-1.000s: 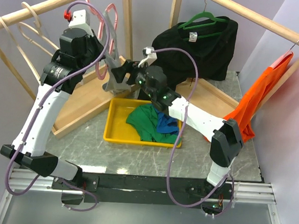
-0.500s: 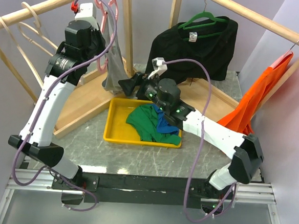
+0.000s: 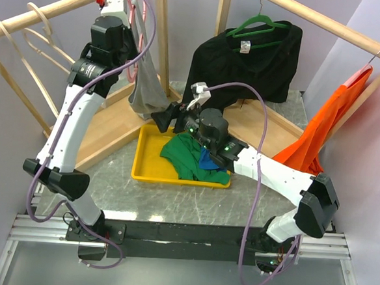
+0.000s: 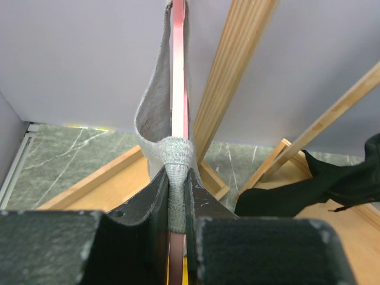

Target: Place the tank top on the hanger

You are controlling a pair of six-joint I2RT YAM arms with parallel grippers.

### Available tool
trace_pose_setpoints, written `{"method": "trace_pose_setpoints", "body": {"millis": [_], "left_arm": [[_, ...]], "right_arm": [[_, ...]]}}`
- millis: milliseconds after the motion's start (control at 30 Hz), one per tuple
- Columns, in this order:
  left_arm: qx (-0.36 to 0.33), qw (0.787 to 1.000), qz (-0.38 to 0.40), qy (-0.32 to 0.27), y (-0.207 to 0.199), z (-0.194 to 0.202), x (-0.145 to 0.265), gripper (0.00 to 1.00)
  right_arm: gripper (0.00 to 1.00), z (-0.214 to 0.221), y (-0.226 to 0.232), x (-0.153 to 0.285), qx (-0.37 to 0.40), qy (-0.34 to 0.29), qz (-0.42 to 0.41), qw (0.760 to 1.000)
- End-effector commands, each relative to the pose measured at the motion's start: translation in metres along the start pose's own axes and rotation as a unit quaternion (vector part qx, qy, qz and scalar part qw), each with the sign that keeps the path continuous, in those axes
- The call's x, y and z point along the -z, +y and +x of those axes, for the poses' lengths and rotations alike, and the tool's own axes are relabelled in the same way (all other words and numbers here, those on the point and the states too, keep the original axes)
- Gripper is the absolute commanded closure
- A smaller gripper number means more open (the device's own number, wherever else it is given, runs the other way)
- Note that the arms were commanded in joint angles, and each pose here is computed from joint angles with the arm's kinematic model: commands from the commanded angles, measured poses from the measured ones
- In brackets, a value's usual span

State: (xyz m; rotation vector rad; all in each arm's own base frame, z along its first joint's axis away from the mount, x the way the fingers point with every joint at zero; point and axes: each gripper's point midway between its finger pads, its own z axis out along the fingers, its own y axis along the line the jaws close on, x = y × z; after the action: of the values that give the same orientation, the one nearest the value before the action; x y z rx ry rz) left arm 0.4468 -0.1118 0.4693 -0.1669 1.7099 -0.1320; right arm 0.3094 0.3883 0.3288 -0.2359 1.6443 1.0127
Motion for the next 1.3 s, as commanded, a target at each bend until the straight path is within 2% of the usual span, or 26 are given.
{"method": "trace_pose_setpoints", "body": {"millis": [0, 467, 600, 967, 1067, 1267], "left_arm": [[0.011, 0.998, -0.001, -0.062, -0.003, -0.04, 0.001, 0.99], [0.006, 0.999, -0.012, -0.041, -0.005, -0.017, -0.024, 0.97], [0.01, 0.999, -0.007, -0.032, -0.007, -0.01, -0.026, 0.89], [0.012, 0.999, -0.016, -0.032, 0.009, -0.013, -0.021, 0.83], [0.013, 0.999, -0.009, -0.036, 0.013, -0.017, -0.018, 0.75], [0.012, 0.999, 0.007, -0.041, 0.015, -0.024, -0.012, 0.72]], "right_arm": [[0.1, -0.023, 0.018, 0.018, 0.01, -0.032, -0.013, 0.999], [0.1, -0.002, 0.005, 0.046, 0.026, -0.02, 0.024, 0.999], [0.1, -0.003, 0.0, 0.057, 0.025, -0.025, 0.037, 0.999], [0.09, 0.005, -0.001, 0.072, 0.024, -0.014, 0.04, 0.999], [0.09, 0.006, -0.001, 0.075, 0.022, -0.014, 0.041, 0.999], [0.09, 0.007, -0.002, 0.077, 0.02, -0.014, 0.045, 0.999]]}}
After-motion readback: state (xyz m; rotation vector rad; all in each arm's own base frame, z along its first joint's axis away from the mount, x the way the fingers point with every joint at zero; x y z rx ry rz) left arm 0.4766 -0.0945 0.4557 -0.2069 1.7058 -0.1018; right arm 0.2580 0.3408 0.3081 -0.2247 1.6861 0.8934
